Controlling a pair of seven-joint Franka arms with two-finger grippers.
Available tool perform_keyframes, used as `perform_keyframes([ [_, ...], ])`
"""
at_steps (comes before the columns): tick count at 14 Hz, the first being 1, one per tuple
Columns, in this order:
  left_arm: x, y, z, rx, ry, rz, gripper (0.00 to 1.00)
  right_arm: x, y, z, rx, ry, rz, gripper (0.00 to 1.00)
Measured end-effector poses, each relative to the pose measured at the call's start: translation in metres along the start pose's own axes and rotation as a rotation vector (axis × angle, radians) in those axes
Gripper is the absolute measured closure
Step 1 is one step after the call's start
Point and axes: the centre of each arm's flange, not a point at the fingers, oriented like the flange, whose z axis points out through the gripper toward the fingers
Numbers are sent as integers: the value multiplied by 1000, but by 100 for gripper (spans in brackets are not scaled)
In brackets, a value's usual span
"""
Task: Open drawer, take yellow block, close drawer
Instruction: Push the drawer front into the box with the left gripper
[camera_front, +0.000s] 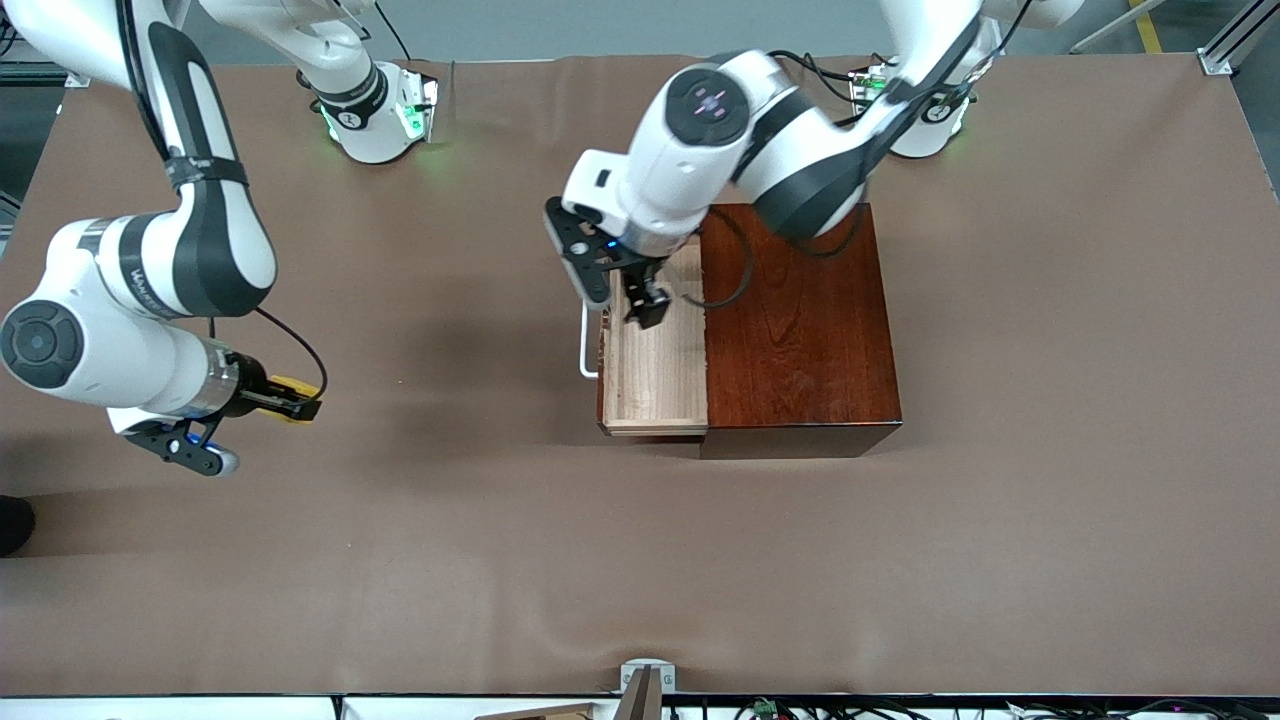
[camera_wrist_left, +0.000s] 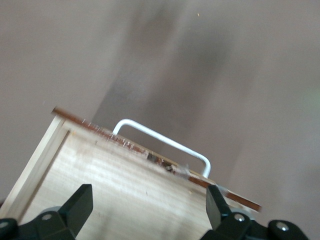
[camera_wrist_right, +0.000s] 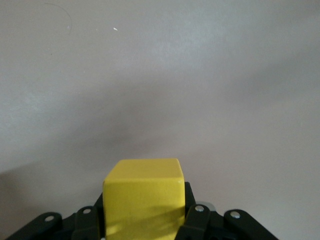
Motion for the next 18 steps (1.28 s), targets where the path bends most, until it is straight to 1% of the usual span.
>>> perform_keyframes([
  [3, 19, 18, 55, 40, -17, 102, 0, 22, 22, 21, 10, 39, -90, 44],
  [5, 25, 32, 83, 70, -43, 160, 0, 38, 41, 45, 8, 48, -147, 44],
  [7, 25, 41, 103, 102, -75, 222, 0, 53, 60, 67, 7, 67, -186, 44],
  [10, 20, 34, 123, 103, -106, 333, 0, 68, 75, 98, 3, 81, -212, 44],
  [13, 16, 27, 135, 98, -122, 359, 0, 73, 76, 119, -1, 88, -233, 44],
  [14, 16, 27, 136, 97, -123, 359, 0, 74, 76, 125, -2, 103, -238, 44],
  [16, 15, 27, 136, 94, -131, 358, 0, 75, 78, 141, -6, 156, -244, 44],
  [18, 13, 26, 136, 87, -157, 355, 0, 70, 81, 162, -11, 202, -248, 44],
])
